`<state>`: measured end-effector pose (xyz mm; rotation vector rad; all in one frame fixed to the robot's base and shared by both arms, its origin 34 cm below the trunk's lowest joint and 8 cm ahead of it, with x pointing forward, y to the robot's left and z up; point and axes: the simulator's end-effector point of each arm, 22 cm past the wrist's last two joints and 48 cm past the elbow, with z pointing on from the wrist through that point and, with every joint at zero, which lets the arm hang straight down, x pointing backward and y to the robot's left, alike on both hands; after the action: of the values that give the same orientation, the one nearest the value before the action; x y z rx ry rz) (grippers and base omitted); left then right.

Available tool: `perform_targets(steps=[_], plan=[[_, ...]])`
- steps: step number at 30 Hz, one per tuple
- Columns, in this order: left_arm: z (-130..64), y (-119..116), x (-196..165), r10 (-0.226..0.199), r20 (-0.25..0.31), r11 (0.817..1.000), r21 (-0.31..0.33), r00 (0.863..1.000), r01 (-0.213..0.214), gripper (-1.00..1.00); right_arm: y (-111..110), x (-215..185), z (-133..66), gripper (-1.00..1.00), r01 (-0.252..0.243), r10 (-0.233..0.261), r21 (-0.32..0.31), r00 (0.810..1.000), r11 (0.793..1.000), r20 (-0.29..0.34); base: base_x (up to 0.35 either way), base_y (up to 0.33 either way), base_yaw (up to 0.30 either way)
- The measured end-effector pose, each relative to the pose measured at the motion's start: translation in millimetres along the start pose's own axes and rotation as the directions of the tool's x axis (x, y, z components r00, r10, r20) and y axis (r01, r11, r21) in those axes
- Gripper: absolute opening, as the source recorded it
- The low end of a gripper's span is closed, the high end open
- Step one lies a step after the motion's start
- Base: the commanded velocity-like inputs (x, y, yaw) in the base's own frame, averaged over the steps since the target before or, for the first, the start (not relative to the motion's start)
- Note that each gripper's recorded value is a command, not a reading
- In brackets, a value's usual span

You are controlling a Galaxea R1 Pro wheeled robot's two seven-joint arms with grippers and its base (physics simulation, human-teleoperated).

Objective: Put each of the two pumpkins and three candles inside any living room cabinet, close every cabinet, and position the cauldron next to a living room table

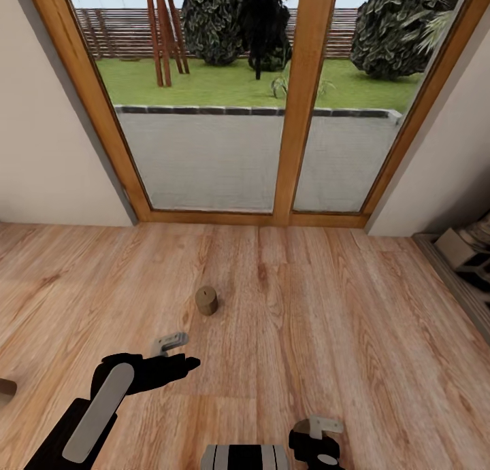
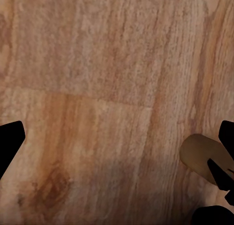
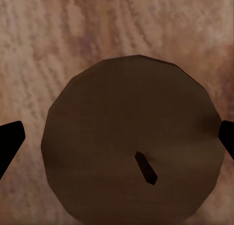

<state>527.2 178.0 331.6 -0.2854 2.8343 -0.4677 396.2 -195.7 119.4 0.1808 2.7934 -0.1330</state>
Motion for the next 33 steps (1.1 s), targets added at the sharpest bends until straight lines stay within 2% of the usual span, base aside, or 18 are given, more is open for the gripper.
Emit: perform_targets(steps=[4, 5, 7, 16, 22, 33], plan=[[0.0, 0.0, 0.0, 0.0, 0.0, 1.0, 0.0, 1.0, 0.0, 1.0, -0.1, 0.2, 0.0, 1.0, -0.002, 0.002, 0.0, 1.0, 1.0, -0.001, 0.0, 0.0, 0.0], [1.4, 0.7, 1.0, -0.001, -0.003, 1.0, -0.001, 1.0, 0.001, 1.0, -0.3, 0.2, 0.7, 1.0, 0.01, -0.01, 0.001, 1.0, 1.0, 0.003, 0.0, 0.0, 0.0], [3.1, 1.5, 2.2, -0.002, -0.008, 1.0, -0.002, 1.0, 0.002, 1.0, -0.5, 4.3, 1.6, 1.0, -0.003, 0.003, 0.002, 1.0, 1.0, -0.01, 0.0, 0.0, 0.0], [3.1, 1.5, 2.2, -0.002, -0.008, 1.0, -0.002, 1.0, 0.002, 1.0, -0.9, 5.0, 1.6, 1.0, -0.002, 0.002, 0.002, 1.0, 1.0, -0.013, 0.0, 0.0, 0.0], [3.1, 1.5, 2.2, -0.002, -0.008, 1.0, -0.002, 1.0, 0.002, 1.0, -21.1, 18.0, 3.1, 1.0, 0.013, -0.011, 0.045, 0.999, 0.999, -0.038, 0.0, 0.0, 0.0], [3.1, 1.5, 2.2, -0.002, -0.008, 1.0, -0.002, 1.0, 0.002, 1.0, -25.2, 20.9, 3.3, 1.0, 0.018, -0.016, 0.053, 0.999, 0.998, -0.043, 0.0, 0.0, 0.0]])
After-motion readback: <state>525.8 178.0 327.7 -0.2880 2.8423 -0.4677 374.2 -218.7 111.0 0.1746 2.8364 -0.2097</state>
